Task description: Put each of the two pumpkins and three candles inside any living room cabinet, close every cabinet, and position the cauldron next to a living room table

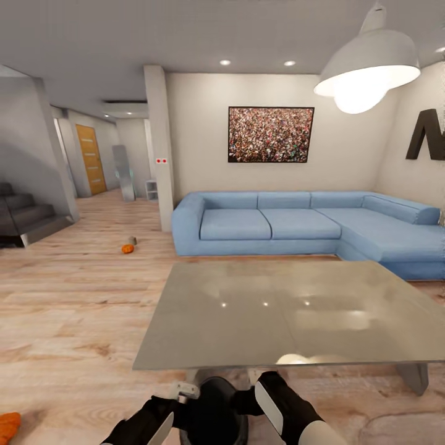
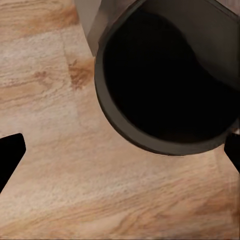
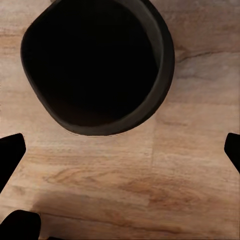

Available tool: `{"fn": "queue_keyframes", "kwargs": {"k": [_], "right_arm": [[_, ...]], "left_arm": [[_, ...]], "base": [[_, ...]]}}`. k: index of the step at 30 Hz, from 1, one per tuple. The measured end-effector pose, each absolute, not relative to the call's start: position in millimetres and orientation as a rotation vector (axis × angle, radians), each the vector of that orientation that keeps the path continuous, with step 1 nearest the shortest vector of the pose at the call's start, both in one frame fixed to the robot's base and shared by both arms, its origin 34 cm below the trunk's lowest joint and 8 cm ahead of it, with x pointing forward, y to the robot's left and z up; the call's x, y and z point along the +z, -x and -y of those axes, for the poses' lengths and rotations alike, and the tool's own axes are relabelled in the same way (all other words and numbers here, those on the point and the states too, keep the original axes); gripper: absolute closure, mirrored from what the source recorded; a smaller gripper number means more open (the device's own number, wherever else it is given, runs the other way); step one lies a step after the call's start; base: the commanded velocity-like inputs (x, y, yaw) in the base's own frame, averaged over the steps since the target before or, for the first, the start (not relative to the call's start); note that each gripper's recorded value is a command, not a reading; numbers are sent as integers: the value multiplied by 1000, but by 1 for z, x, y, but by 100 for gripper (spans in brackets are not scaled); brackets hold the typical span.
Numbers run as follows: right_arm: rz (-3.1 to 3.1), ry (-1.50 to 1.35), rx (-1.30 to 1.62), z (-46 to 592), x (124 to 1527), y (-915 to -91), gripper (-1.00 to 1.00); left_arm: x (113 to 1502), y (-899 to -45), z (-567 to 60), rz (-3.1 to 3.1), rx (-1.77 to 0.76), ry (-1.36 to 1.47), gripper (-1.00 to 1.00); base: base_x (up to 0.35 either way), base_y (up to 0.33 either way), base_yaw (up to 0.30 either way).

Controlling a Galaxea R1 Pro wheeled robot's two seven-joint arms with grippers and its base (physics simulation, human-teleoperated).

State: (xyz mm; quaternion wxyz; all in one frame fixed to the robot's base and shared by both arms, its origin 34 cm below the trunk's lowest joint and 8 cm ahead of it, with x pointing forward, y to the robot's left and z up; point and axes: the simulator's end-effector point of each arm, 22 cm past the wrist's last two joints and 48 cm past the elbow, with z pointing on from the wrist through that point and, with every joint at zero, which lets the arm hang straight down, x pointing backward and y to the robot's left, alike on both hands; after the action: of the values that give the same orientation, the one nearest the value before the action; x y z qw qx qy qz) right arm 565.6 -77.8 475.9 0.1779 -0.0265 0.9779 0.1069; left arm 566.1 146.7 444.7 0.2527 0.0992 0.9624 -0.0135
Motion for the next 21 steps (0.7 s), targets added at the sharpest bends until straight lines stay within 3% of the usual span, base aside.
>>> {"fn": "queue_keyframes", "kwargs": {"k": [9, 21], "right_arm": [[-2765, 77, 303, 77, 476, -566, -100], [-2756, 80, 303, 77, 480, -567, -100]], "left_arm": [[445, -566, -147, -2616, -36, -271, -100], [449, -568, -147, -2606, -35, -270, -100]], "base": [[-298, 0, 57], [-39, 0, 246]]}}
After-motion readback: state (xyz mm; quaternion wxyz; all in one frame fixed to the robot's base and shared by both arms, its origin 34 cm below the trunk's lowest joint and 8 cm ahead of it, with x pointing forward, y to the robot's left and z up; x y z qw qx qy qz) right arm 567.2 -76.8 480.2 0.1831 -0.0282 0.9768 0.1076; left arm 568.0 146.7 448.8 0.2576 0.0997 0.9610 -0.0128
